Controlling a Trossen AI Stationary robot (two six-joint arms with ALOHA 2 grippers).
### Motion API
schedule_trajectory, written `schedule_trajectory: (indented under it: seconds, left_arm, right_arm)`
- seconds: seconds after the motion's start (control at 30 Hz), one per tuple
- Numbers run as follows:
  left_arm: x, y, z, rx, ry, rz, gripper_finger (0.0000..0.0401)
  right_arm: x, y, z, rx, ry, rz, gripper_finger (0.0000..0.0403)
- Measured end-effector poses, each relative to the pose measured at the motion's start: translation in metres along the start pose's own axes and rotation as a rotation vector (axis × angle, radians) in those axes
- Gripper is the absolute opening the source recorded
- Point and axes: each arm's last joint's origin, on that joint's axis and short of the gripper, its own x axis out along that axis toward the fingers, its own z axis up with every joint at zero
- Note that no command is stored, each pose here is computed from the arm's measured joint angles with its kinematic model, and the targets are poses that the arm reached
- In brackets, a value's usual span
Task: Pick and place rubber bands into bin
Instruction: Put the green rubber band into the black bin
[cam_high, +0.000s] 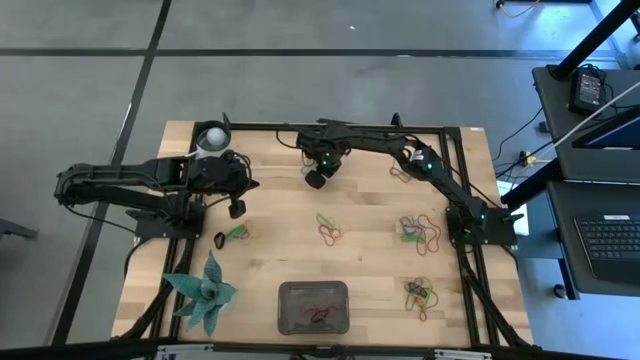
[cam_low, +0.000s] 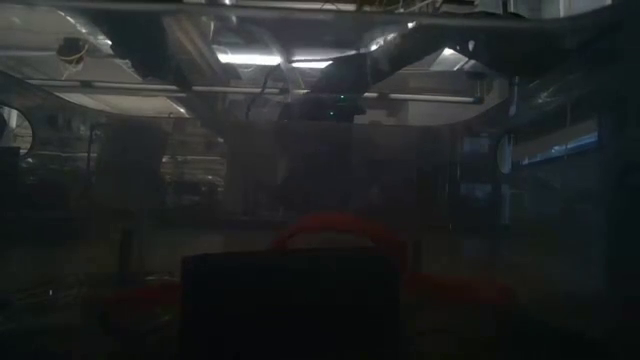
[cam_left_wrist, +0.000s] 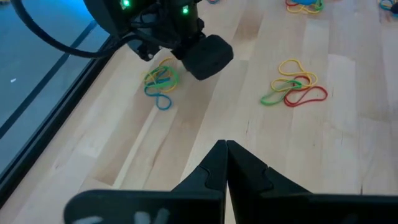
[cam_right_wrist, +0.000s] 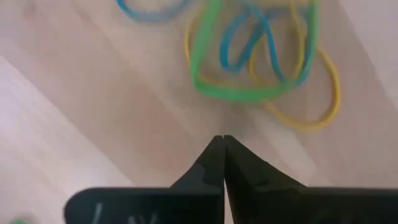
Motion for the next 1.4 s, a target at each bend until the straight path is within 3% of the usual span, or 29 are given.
schedule_trajectory:
  seconds: [0.27, 0.53, 0.73, 0.9, 1.0, 1.1, 1.33, 1.4]
  left_arm:
    - [0.0, 0.0, 0.0, 0.0, 0.0, 0.0, 0.0002]
    - [0.0, 0.0, 0.0, 0.002, 0.0, 0.0, 0.0002]
    - [0.0, -0.001, 0.0, -0.007, 0.002, -0.019, 0.0002]
    - [0.0, -0.001, 0.0, -0.01, 0.002, -0.019, 0.0002]
    - [0.0, -0.001, 0.0, -0.01, 0.003, -0.019, 0.0002]
    - [0.0, -0.001, 0.0, -0.01, 0.003, -0.019, 0.0002]
    - [0.0, -0.001, 0.0, -0.009, 0.003, -0.019, 0.0002]
    - [0.0, -0.001, 0.0, -0.009, 0.003, -0.019, 0.0002]
  right_arm:
    - [-0.022, 0.01, -0.004, -0.03, -0.042, 0.004, 0.0002]
    - [-0.027, 0.021, 0.002, -0.305, -0.138, 0.002, 0.0036]
    - [-0.013, 0.027, 0.014, -0.19, -0.226, 0.036, 0.0095]
    - [0.009, 0.024, 0.014, -0.143, -0.164, 0.011, 0.0144]
    - [0.013, 0.025, 0.012, -0.149, -0.154, -0.043, 0.0154]
    - [0.013, 0.027, 0.011, -0.155, -0.152, -0.05, 0.0139]
    - [0.008, 0.025, 0.011, -0.146, -0.126, -0.053, 0.0017]
    - [0.004, 0.026, 0.009, -0.147, -0.106, -0.051, 0.0011]
